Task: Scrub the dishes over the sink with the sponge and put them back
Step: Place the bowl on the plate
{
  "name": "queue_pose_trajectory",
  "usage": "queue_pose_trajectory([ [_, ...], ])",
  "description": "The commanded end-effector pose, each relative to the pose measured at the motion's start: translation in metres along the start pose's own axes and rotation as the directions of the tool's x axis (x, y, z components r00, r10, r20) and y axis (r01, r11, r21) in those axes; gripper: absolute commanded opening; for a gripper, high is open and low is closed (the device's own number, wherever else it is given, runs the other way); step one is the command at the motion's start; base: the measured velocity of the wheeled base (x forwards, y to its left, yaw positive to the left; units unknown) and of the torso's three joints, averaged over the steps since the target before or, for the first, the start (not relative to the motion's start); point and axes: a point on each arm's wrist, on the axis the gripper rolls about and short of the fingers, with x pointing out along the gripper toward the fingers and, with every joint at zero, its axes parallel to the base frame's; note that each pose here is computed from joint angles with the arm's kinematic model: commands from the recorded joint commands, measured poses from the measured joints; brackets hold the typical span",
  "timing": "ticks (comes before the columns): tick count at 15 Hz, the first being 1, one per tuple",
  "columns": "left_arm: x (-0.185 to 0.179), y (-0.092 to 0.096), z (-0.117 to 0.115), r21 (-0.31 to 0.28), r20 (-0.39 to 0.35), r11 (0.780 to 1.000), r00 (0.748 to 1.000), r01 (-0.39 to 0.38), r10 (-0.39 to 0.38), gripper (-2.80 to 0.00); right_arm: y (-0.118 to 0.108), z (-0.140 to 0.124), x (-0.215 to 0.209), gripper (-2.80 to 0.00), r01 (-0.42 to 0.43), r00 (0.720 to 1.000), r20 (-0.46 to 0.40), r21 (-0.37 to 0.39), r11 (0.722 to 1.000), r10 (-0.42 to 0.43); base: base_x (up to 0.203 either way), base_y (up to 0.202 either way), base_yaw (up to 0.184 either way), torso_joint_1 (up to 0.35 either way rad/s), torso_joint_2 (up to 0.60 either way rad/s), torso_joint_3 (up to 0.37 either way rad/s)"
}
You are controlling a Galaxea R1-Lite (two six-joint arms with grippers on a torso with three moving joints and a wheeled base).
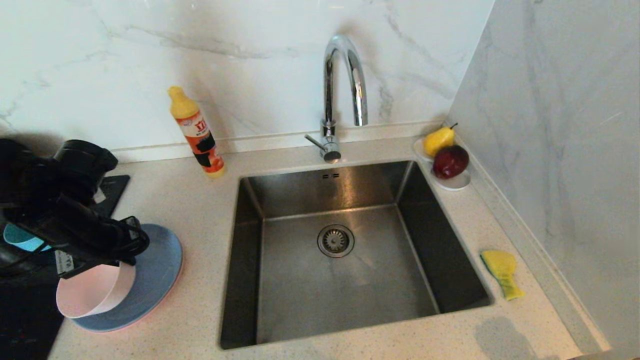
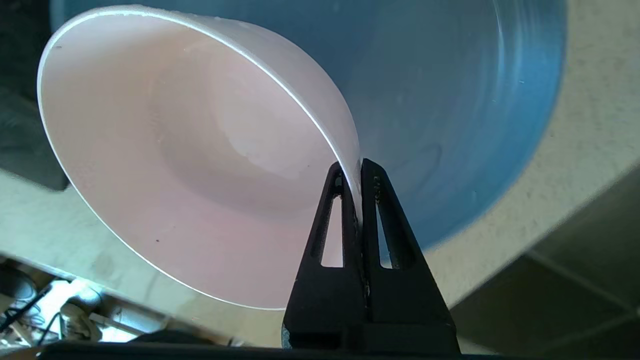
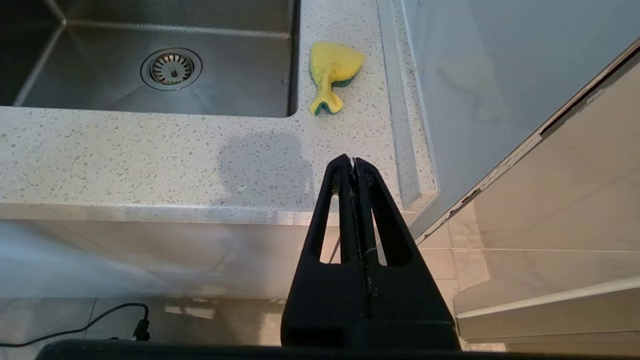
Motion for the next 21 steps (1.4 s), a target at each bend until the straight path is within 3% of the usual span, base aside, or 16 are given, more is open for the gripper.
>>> queue_pose_trajectory([
  [1, 0.017, -0.004, 0.004, -0.005, -0.017, 1.000, 1.000, -0.017, 0.017, -2.80, 0.000, 0.000, 0.000, -2.80, 0.000, 1.000, -0.002, -0.001, 1.000, 0.000, 0.000, 0.000, 0.000, 0.000, 0.00, 0.000],
  [7, 0.016, -0.009, 0.012, -0.012, 0.015, 1.000, 1.000, 0.001, -0.001, -2.80, 0.000, 0.000, 0.000, -2.80, 0.000, 1.000, -0.002, -0.001, 1.000, 0.000, 0.000, 0.000, 0.000, 0.000, 0.00, 0.000],
  [12, -0.004, -0.008, 0.014, -0.018, 0.048, 0.998, 0.997, 0.064, -0.063, -2.80, 0.000, 0.000, 0.000, -2.80, -0.001, 1.000, -0.002, -0.001, 1.000, 0.001, 0.000, 0.000, 0.000, 0.000, 0.00, 0.000],
  [16, 0.003, -0.007, 0.011, -0.017, 0.026, 0.999, 0.999, 0.038, -0.037, -2.80, 0.000, 0.000, 0.000, -2.80, 0.000, 1.000, -0.002, -0.001, 1.000, 0.000, 0.000, 0.000, 0.000, 0.000, 0.00, 0.000],
  [17, 0.002, -0.007, 0.011, -0.017, 0.028, 0.999, 0.999, 0.038, -0.037, 0.00, 0.000, 0.000, 0.000, -2.80, 0.000, 1.000, -0.002, -0.001, 1.000, 0.000, 0.000, 0.000, 0.000, 0.000, 0.00, 0.000],
  [21, -0.010, -0.008, 0.014, -0.025, 0.068, 0.997, 0.995, 0.070, -0.069, 0.00, 0.000, 0.000, 0.000, -2.80, 0.000, 1.000, -0.002, -0.001, 1.000, 0.000, 0.000, 0.000, 0.000, 0.000, 0.00, 0.000],
])
